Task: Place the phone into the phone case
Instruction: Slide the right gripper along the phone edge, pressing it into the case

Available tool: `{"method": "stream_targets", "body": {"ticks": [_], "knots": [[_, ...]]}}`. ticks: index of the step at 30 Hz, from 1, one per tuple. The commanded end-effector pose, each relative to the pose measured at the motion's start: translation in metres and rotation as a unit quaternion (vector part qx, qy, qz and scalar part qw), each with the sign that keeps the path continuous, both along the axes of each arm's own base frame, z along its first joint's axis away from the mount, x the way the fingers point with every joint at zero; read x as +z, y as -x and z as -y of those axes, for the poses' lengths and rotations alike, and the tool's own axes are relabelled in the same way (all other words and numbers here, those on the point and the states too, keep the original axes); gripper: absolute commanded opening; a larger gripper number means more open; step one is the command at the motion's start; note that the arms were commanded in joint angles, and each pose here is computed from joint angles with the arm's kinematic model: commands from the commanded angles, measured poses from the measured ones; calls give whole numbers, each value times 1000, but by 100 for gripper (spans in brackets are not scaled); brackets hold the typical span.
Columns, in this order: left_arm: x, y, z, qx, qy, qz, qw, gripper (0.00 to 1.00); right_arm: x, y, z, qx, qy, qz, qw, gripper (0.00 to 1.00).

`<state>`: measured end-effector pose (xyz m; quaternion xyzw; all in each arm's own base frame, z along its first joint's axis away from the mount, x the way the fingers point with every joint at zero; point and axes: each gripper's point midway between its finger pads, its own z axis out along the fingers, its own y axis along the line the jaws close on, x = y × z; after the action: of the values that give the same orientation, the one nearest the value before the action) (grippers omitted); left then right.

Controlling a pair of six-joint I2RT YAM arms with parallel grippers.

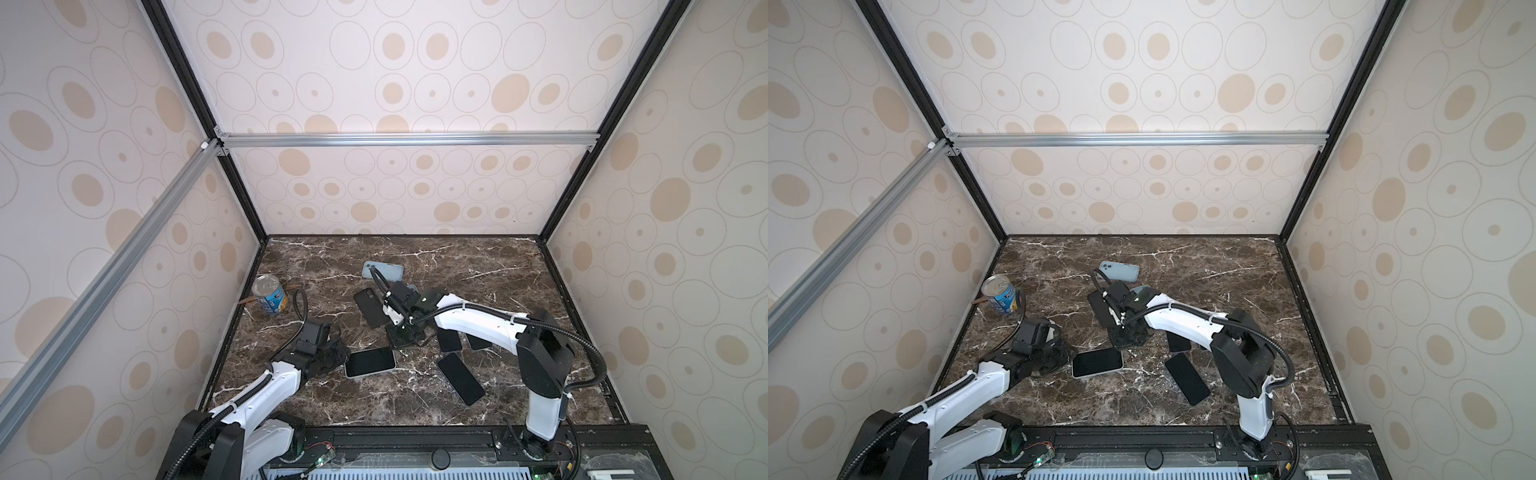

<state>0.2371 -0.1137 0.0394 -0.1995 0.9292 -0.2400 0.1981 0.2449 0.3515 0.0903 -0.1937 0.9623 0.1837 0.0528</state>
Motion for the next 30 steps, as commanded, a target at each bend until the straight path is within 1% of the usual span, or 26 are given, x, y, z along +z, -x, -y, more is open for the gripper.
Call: {"method": "stream_targets", "body": {"ticks": [1, 8, 13, 16, 19, 22, 30], "knots": [[5, -2, 0, -8, -3, 6, 1000, 28, -4, -3, 10, 4, 3, -22, 1000, 22], [0, 8, -3, -9, -6, -8, 1000, 28, -22, -8, 0, 6, -17, -53, 998, 22], [-3, 12, -4, -10, -8, -16, 1000, 28, -25, -10, -8, 9, -30, -56, 998, 23], [-7, 17, -5, -10, -8, -21, 1000, 30, -32, -10, -7, 10, -23, -63, 998, 26], [-14, 22, -7, -13, -13, -30, 999, 30, -43, -9, -6, 8, -13, -68, 998, 26], [-18, 23, -5, -18, -7, -33, 999, 30, -51, -10, -7, 5, -12, -75, 997, 26], [-24, 23, -2, -25, -3, -35, 999, 25, -62, -14, -8, -3, -4, -74, 997, 24]]}}
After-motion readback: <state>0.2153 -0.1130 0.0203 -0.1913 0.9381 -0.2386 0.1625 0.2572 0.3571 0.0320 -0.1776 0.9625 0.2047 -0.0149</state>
